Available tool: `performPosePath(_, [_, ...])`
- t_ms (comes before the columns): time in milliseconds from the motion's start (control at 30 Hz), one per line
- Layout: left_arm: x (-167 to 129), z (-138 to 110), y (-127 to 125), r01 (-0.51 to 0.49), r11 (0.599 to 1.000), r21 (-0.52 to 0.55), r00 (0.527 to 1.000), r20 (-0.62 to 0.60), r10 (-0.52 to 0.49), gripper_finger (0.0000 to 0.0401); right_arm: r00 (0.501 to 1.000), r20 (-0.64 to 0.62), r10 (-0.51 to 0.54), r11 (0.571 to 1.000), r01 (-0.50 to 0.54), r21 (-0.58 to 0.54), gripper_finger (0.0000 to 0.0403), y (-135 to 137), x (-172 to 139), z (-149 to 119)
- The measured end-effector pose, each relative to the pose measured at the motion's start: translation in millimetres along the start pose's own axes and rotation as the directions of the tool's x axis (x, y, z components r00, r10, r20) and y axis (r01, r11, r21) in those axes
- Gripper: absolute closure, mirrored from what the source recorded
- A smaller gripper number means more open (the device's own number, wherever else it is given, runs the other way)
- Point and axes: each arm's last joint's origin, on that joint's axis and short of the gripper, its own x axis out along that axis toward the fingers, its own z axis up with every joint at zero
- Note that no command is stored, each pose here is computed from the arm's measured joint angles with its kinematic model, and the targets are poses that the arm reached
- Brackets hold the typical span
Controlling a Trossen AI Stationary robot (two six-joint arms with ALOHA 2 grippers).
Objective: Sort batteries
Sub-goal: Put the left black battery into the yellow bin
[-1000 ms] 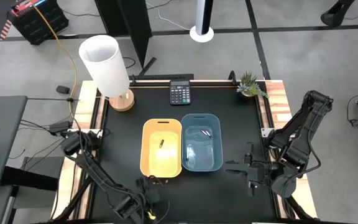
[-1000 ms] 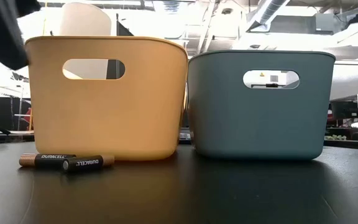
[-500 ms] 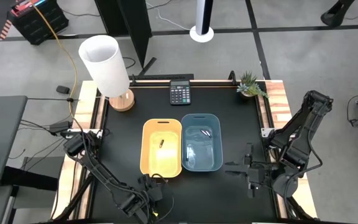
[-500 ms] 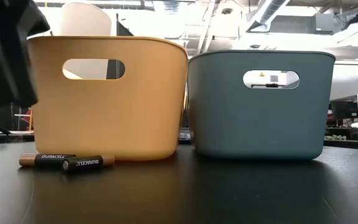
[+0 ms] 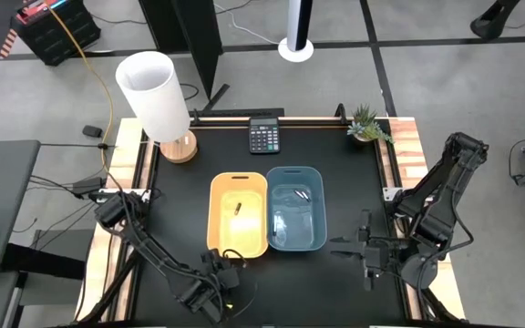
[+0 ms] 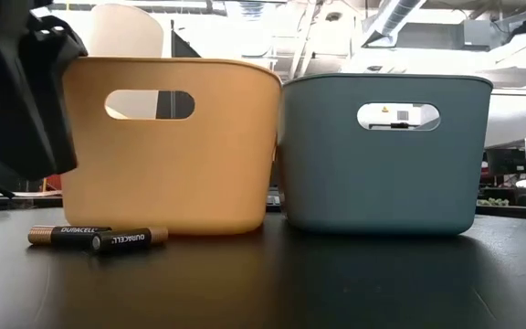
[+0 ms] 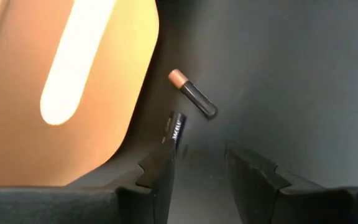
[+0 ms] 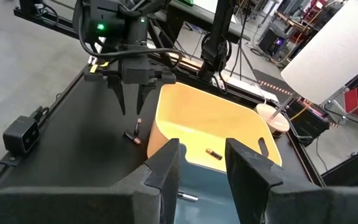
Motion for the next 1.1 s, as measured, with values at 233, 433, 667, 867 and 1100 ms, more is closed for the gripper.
performPosePath(233, [11.7, -4.4, 5.2, 0.01, 1.0, -0.015, 0.999, -0.038, -0.011, 0.0269, 1.0, 0.006, 0.014, 1.0, -0.014, 0.0, 0.0262, 2.4, -2.9, 0.0])
performPosePath(433, [15.2, -4.6, 6.8, 0.0, 1.0, -0.02, 0.999, -0.033, -0.001, 0.027, 1.0, 0.012, 0.029, 1.0, -0.029, -0.006, 0.0262, 4.9, -6.1, -0.1])
performPosePath(667, [28.8, -9.2, 13.1, 0.006, 1.0, -0.028, 0.998, -0.055, -0.008, 0.027, 1.0, 0.011, 0.029, 1.0, -0.029, -0.006, 0.0262, 4.9, -6.1, -0.2])
performPosePath(867, [33.9, -10.6, 15.3, -0.001, 1.0, -0.02, 0.999, -0.033, 0.001, 0.0269, 1.0, 0.011, 0.029, 1.0, -0.029, -0.006, 0.0262, 4.9, -6.1, -0.2])
performPosePath(1100, [40.0, -8.0, 18.6, 0.033, 0.999, -0.036, 0.997, -0.064, -0.035, 0.027, 1.0, 0.011, 0.027, 1.0, -0.027, -0.006, 0.0262, 4.6, -5.7, -0.1])
